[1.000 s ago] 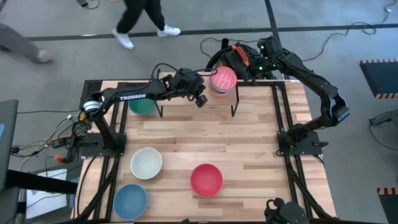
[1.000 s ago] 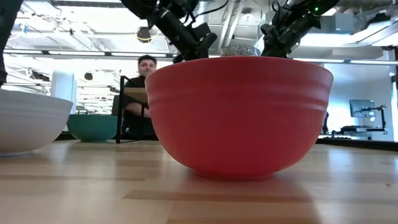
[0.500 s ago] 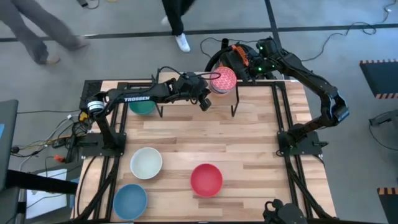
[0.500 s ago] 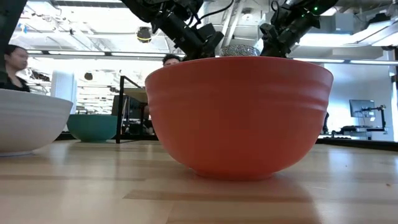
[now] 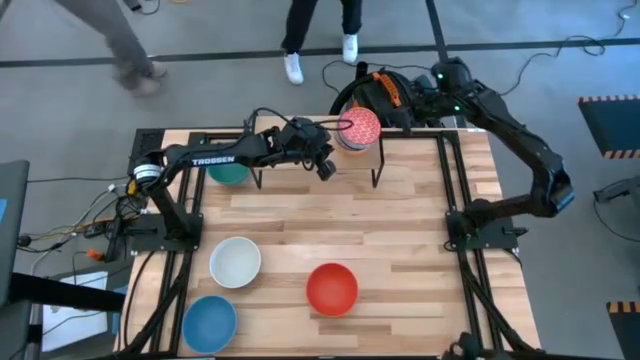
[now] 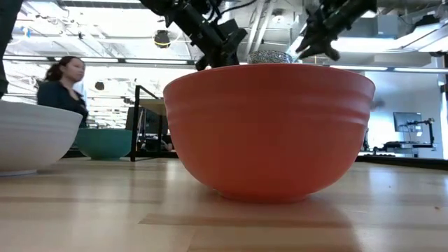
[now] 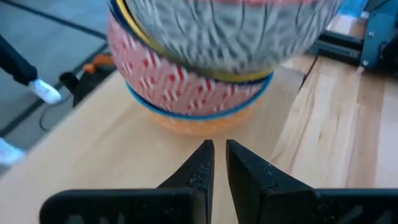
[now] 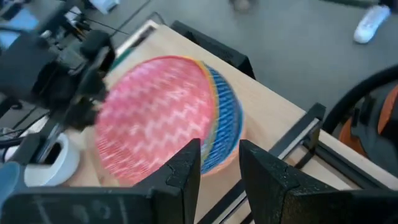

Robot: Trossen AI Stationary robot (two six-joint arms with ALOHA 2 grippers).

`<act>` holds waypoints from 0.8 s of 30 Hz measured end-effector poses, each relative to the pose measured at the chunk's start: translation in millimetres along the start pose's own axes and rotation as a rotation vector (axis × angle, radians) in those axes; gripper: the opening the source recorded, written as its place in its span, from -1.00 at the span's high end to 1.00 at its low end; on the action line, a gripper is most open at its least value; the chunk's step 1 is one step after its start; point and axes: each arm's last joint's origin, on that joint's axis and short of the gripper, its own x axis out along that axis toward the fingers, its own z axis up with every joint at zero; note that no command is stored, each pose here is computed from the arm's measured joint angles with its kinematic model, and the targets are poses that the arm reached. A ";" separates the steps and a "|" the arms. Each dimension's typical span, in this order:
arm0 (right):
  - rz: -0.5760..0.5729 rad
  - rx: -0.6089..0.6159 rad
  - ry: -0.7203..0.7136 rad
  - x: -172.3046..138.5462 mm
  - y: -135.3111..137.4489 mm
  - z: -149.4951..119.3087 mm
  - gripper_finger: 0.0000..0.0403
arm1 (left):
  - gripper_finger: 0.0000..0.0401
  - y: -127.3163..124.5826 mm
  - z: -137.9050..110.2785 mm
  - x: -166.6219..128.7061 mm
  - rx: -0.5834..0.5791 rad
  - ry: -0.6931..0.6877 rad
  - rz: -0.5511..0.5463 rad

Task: Place and stack bowls onto a shelf
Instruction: Stack the red patterned bowl on top of the yellow patterned bowl on the shelf

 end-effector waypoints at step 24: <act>0.094 -0.289 -0.427 19.6 67.7 -89.5 0.88 | 0.90 0.1 14.5 -12.4 0.045 -0.102 -0.012</act>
